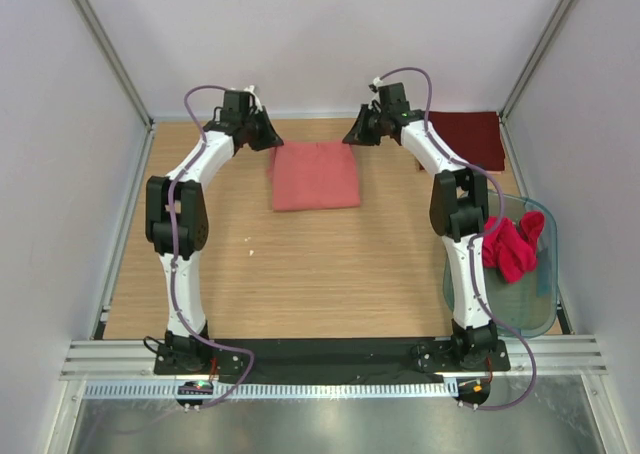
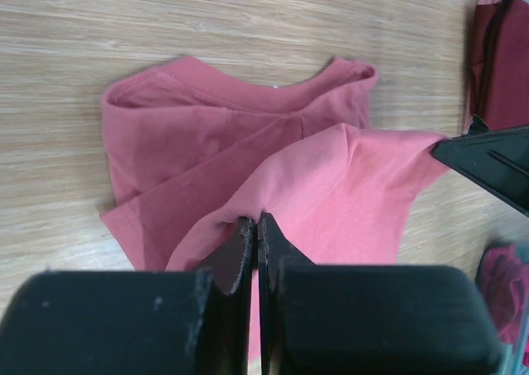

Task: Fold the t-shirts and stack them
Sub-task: Fold the tshirt

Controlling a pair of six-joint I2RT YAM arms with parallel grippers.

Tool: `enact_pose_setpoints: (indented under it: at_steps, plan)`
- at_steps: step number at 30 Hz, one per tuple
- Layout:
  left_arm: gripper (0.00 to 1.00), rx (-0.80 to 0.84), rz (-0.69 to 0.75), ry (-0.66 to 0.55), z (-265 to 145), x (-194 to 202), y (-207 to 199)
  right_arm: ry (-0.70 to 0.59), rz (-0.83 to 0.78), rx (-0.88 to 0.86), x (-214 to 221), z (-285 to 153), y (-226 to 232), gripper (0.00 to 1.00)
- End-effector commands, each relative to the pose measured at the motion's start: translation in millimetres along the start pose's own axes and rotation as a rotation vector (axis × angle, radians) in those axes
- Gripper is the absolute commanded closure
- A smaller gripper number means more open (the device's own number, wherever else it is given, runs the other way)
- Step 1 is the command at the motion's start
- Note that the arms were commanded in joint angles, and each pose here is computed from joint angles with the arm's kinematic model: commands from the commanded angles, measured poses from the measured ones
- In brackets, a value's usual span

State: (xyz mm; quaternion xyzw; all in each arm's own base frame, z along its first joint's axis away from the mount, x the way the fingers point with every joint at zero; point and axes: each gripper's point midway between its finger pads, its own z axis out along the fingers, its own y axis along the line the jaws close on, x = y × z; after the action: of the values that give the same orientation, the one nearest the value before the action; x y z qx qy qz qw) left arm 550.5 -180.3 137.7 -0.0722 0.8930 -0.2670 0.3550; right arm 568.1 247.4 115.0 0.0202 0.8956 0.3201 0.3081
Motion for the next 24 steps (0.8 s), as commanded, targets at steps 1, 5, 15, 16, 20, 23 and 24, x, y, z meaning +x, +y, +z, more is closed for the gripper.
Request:
enact_pose_setpoints:
  at_steps: [1,5,15,16,20,23,24]
  plan:
    - [1.0,0.083,0.039,-0.122,-40,-37,-33,-0.162,-0.065,-0.107,-50,-62,63,0.99]
    - [0.99,0.103,0.05,-0.167,-47,-45,-38,-0.191,-0.071,-0.12,-54,-67,70,0.99]
    - [0.98,0.036,0.035,-0.233,25,-69,10,-0.261,-0.06,-0.142,-73,15,35,0.96]
    - [0.97,0.021,0.031,-0.245,31,-72,18,-0.294,-0.073,-0.169,-78,23,33,0.96]
    - [0.97,-0.037,-0.017,-0.266,64,-78,60,-0.339,-0.078,-0.184,-84,57,12,0.91]
    - [0.95,-0.095,-0.065,-0.297,77,-85,87,-0.366,-0.037,-0.184,-88,76,-3,0.8]
    - [0.92,-0.099,-0.093,-0.314,77,-92,95,-0.37,-0.031,-0.176,-87,79,-5,0.73]
